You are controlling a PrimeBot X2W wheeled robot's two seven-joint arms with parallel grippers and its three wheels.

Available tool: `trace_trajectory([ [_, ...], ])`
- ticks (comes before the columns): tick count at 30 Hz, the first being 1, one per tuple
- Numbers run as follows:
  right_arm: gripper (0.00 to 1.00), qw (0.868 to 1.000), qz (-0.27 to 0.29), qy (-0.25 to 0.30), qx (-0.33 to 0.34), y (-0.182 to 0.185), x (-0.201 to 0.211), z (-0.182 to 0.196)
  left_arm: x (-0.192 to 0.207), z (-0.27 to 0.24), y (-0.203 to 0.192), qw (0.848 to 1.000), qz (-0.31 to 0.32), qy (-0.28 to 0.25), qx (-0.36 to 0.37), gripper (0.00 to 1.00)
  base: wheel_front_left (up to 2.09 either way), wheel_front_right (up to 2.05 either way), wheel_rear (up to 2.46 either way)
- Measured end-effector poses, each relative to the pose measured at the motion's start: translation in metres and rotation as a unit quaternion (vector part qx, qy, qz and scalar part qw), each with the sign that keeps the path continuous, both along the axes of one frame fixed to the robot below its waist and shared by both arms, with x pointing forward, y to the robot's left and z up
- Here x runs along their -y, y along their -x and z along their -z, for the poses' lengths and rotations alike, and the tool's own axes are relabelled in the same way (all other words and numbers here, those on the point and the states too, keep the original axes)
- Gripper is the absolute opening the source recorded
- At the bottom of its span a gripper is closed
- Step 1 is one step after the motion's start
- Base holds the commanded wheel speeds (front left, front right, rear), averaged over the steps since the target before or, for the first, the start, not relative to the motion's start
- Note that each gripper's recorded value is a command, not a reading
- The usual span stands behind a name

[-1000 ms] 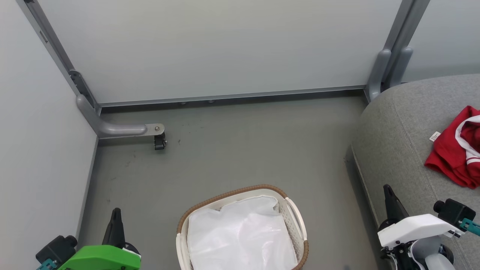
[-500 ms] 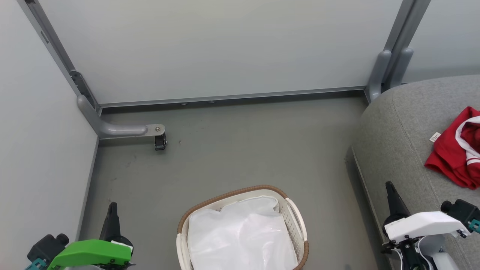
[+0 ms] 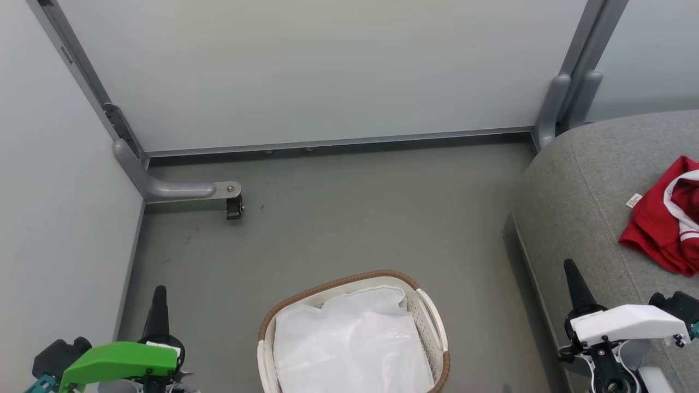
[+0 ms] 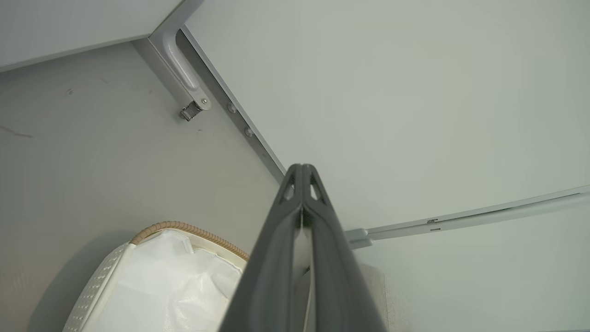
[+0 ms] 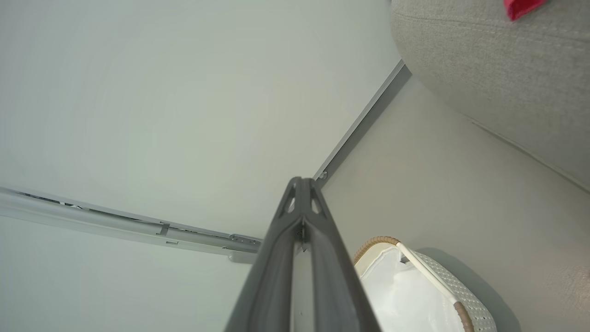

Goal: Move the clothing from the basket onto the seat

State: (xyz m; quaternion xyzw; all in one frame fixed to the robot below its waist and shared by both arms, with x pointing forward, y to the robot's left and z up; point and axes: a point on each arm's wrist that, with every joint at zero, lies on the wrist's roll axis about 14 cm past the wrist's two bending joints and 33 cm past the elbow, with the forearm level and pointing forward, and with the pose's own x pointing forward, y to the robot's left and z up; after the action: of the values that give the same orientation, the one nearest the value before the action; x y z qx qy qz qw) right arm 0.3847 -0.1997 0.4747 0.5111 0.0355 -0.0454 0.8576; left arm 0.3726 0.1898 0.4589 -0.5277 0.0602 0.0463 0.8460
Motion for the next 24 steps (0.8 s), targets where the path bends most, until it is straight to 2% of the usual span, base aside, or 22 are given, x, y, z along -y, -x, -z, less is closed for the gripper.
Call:
trace_trajectory([
  [24, 0.0, 0.993, 0.001, -0.113, 0.021, -0.003, 0.0, -0.013, -0.004, -0.017, -0.007, 0.994, -0.011, 0.105, 0.025, 0.0, 0.0, 0.0, 0.0],
])
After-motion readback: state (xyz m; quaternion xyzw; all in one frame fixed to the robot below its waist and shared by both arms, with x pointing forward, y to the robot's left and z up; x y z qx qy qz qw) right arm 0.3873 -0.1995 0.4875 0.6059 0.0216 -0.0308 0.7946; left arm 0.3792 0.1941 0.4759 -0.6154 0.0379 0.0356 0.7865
